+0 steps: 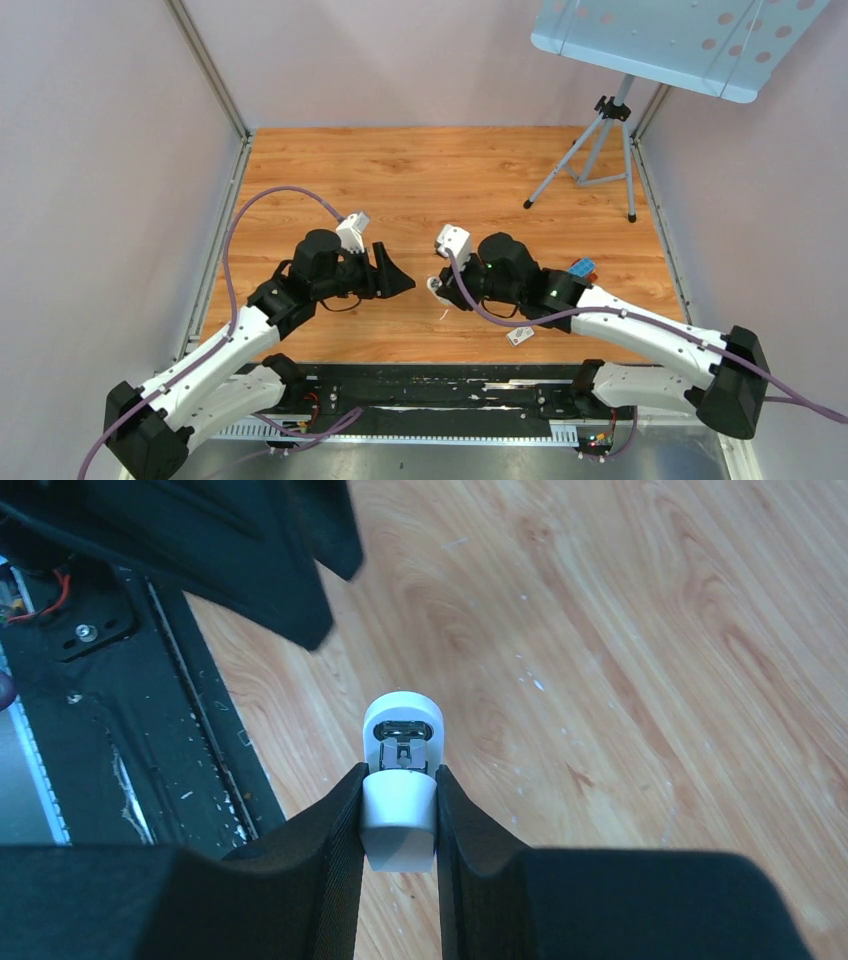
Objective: Load the staples into the stapler
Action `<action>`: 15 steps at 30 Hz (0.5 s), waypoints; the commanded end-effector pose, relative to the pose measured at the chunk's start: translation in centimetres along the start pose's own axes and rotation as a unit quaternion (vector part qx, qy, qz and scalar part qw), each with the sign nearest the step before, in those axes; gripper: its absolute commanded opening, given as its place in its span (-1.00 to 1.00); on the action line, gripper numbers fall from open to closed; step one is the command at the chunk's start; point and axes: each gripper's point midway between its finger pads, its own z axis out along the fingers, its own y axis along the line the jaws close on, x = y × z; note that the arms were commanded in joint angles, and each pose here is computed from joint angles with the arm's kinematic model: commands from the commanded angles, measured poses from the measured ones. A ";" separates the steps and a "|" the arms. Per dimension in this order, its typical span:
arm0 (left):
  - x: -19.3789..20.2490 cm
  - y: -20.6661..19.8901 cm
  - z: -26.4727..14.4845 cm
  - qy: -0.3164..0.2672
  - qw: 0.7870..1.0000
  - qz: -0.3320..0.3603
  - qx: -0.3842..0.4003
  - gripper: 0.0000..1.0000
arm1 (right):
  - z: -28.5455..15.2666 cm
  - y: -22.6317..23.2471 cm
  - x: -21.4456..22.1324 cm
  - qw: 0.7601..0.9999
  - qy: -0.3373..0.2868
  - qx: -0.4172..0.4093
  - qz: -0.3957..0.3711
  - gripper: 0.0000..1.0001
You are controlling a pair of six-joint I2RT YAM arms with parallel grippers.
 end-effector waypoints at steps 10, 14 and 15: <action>0.9 -2.0 1.6 0.016 0.998 0.010 0.061 -0.01 | 3.1 2.7 -3.9 0.999 -0.025 -0.005 -0.037 -0.79; 1.2 -1.7 1.6 0.020 0.998 0.002 0.058 -0.17 | 3.4 3.0 -4.1 0.999 -0.026 -0.004 -0.041 -0.80; 1.3 -1.7 1.6 0.020 0.998 0.002 0.058 -0.21 | 3.3 3.1 -4.2 0.999 -0.027 -0.003 -0.042 -0.79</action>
